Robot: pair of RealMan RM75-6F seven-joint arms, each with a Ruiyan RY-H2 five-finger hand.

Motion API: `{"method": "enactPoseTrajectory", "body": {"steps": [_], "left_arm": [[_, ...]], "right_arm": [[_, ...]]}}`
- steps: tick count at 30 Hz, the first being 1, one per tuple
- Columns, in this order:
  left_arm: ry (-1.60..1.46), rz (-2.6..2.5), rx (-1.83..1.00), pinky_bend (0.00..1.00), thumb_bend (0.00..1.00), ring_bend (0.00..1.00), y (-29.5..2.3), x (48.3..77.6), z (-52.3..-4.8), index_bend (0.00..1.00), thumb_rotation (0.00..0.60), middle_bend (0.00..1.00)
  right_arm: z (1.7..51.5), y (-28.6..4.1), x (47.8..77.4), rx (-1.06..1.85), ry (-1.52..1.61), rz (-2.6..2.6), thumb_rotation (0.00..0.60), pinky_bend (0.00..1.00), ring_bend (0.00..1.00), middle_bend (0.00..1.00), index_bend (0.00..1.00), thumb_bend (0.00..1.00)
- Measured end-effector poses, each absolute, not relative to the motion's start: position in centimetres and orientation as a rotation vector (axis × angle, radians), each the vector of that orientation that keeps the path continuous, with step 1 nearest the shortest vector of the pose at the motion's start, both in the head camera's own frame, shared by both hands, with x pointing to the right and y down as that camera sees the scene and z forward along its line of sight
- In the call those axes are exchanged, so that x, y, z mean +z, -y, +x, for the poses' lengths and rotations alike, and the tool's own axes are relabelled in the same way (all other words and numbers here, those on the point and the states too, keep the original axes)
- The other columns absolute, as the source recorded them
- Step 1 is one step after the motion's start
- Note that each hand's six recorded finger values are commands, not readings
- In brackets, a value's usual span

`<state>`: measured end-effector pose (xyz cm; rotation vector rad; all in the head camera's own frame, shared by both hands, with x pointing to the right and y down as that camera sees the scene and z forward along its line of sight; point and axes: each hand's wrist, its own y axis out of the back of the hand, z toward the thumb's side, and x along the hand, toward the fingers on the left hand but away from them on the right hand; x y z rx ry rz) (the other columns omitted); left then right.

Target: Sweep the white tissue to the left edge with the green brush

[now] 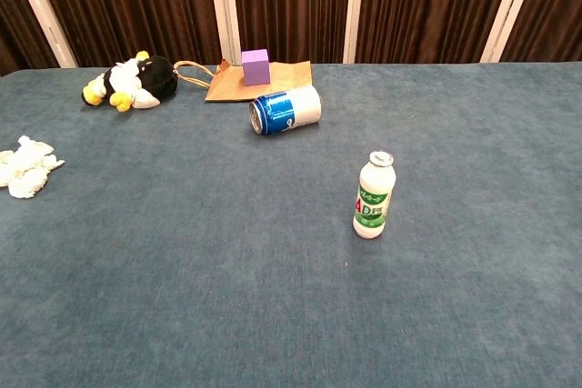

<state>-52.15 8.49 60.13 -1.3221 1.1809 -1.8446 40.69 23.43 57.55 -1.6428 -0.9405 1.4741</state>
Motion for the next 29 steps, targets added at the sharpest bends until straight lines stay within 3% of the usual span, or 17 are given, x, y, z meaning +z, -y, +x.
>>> {"method": "enactPoseTrajectory", "body": {"steps": [6,8,10,15,17,19,24,26,29], "left_arm": [[-1.143,-1.509,-1.717,1.0,0.74,1.0,-9.6,60.2,-46.9,0.63,0.6,1.0],[-1.11,-1.582,-1.69,1.0,0.68,1.0,-10.6,60.6,-44.9,0.6,0.6,1.0],[-1.062,-1.675,-1.668,1.0,0.57,1.0,-12.3,61.3,-42.5,0.55,0.6,1.0],[-0.875,-1.818,-1.654,1.0,0.07,0.99,-16.9,62.9,-38.2,0.34,0.6,0.96],[-0.819,-1.825,-1.655,0.98,0.01,0.95,-18.1,63.0,-37.6,0.28,0.6,0.9],[-0.799,-1.809,-1.658,0.89,0.0,0.83,-18.8,62.7,-37.8,0.23,0.6,0.77],[-0.864,-1.759,-1.667,0.43,0.0,0.29,-19.1,61.0,-40.3,0.0,0.6,0.18],[-0.913,-1.757,-1.662,0.32,0.0,0.15,-19.3,60.3,-41.3,0.0,0.6,0.05],[-1.01,-1.758,-1.628,0.17,0.0,0.03,-19.8,59.1,-42.9,0.0,0.6,0.0]], "right_arm": [[40.7,-23.4,57.6,1.474,0.939,-1.646,0.6,0.01,0.0,0.0,0.0,0.32],[40.7,-23.4,57.6,1.475,0.937,-1.648,0.6,0.01,0.0,0.0,0.0,0.32],[40.7,-23.5,57.6,1.474,0.936,-1.649,0.6,0.01,0.0,0.0,0.0,0.32],[40.8,-23.5,57.4,1.474,0.943,-1.646,0.6,0.01,0.0,0.0,0.0,0.32],[40.9,-23.5,57.4,1.475,0.947,-1.645,0.6,0.01,0.0,0.0,0.0,0.32],[41.0,-23.5,57.4,1.478,0.951,-1.645,0.6,0.01,0.0,0.0,0.0,0.32],[41.0,-23.5,57.4,1.48,0.945,-1.648,0.6,0.01,0.0,0.0,0.0,0.32],[40.9,-23.5,57.5,1.482,0.938,-1.649,0.6,0.01,0.0,0.0,0.0,0.32],[40.8,-23.6,57.6,1.487,0.924,-1.651,0.6,0.01,0.0,0.0,0.0,0.32]]}}
